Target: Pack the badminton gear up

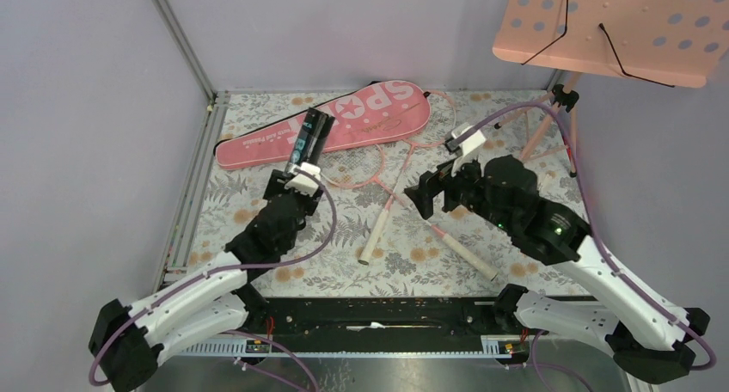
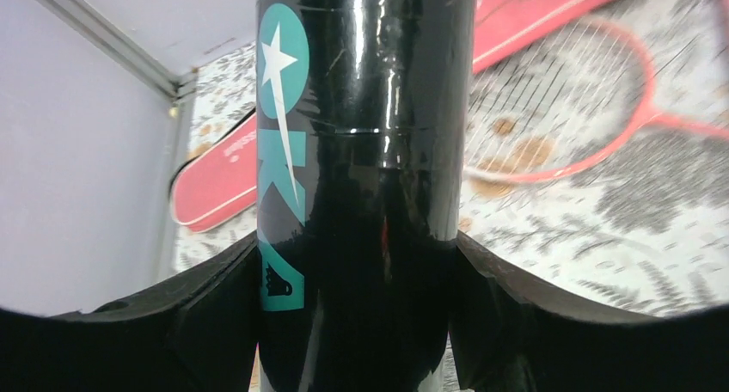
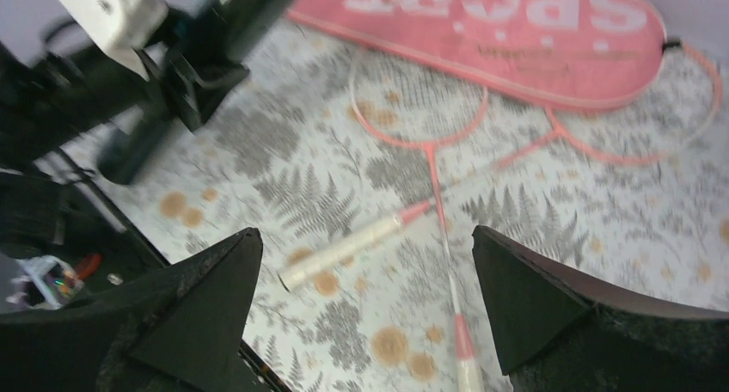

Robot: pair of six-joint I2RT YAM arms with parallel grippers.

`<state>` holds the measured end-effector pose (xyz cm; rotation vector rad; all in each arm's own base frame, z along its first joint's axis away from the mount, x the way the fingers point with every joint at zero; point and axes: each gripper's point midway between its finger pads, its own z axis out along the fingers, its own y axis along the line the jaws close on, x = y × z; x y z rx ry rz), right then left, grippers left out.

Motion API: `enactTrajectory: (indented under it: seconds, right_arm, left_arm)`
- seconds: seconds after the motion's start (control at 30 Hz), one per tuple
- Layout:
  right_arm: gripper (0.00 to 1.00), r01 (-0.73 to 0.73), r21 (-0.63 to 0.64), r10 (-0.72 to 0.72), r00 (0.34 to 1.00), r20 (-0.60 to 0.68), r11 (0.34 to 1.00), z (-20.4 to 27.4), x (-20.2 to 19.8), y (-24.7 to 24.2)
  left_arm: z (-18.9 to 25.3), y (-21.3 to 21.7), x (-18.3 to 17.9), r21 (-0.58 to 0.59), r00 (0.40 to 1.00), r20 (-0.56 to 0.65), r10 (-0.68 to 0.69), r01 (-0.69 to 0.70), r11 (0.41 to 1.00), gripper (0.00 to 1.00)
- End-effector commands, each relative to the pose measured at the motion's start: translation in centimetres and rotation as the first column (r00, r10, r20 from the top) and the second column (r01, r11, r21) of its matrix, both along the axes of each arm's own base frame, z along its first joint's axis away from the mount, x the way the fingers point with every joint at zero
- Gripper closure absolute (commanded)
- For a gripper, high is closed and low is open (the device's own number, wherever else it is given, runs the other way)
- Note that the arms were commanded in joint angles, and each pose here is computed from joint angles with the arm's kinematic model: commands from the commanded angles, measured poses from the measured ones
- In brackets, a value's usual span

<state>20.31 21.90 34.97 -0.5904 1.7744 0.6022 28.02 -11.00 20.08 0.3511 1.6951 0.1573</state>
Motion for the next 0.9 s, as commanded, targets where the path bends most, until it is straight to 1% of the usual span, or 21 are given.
enactTrajectory:
  seconds: [0.0,0.07,0.1,0.17,0.33,0.43,0.5,0.6,0.7,0.8,0.87]
  right_arm:
    - [0.00,0.106,0.013,-0.106,0.994,0.005,0.994,-2.2,1.4,-1.3]
    - [0.01,0.122,0.005,-0.122,0.993,0.003,0.993,-3.1,1.4,-1.8]
    - [0.01,0.149,0.010,-0.149,0.989,0.001,0.989,-3.4,1.6,-2.3]
    - [0.00,0.192,0.023,-0.192,0.981,0.010,0.981,-3.7,2.0,-3.0]
    - [0.00,0.223,0.003,-0.223,0.975,0.002,0.975,-5.2,2.7,-3.5]
    - [0.00,0.239,-0.010,-0.240,0.971,-0.009,0.971,-5.8,3.2,-3.8]
    - [0.00,0.254,-0.018,-0.255,0.967,-0.014,0.967,-6.1,3.5,-4.1]
    - [0.00,0.280,-0.018,-0.280,0.960,-0.018,0.960,-6.3,3.8,-4.7]
    - [0.00,0.309,-0.018,-0.309,0.951,-0.019,0.951,-6.5,4.2,-5.3]
    - [0.00,0.324,-0.017,-0.325,0.946,-0.024,0.946,-6.6,4.4,-5.7]
    - [0.00,0.332,-0.017,-0.332,0.943,-0.027,0.943,-6.7,4.5,-5.8]
  left_arm:
    - [1.7,1.3,1.4,0.234,0.998,0.012,0.066,-0.067,0.970,0.81]
    - [0.3,1.8,1.3,0.280,0.993,-0.047,0.104,-0.086,0.956,0.80]
    - [-0.4,2.5,1.1,0.296,0.987,-0.067,0.145,-0.119,0.948,0.78]
    - [-2.1,4.0,0.5,0.346,0.968,-0.109,0.225,-0.175,0.922,0.77]
    - [-5.0,7.2,-0.3,0.508,0.913,-0.128,0.387,-0.275,0.816,0.76]
    - [-6.9,8.2,0.1,0.536,0.882,-0.183,0.434,-0.281,0.796,0.75]
    - [-8.2,9.7,0.3,0.556,0.842,-0.226,0.489,-0.300,0.775,0.75]
    - [-9.8,12.2,-0.1,0.652,0.751,-0.254,0.610,-0.333,0.681,0.75]
    - [-11.9,13.6,-0.5,0.722,0.675,-0.297,0.676,-0.304,0.621,0.75]
    - [-13.3,14.1,-0.6,0.775,0.624,-0.305,0.719,-0.276,0.568,0.75]
    - [-13.7,14.6,-0.5,0.782,0.600,-0.308,0.739,-0.283,0.556,0.72]
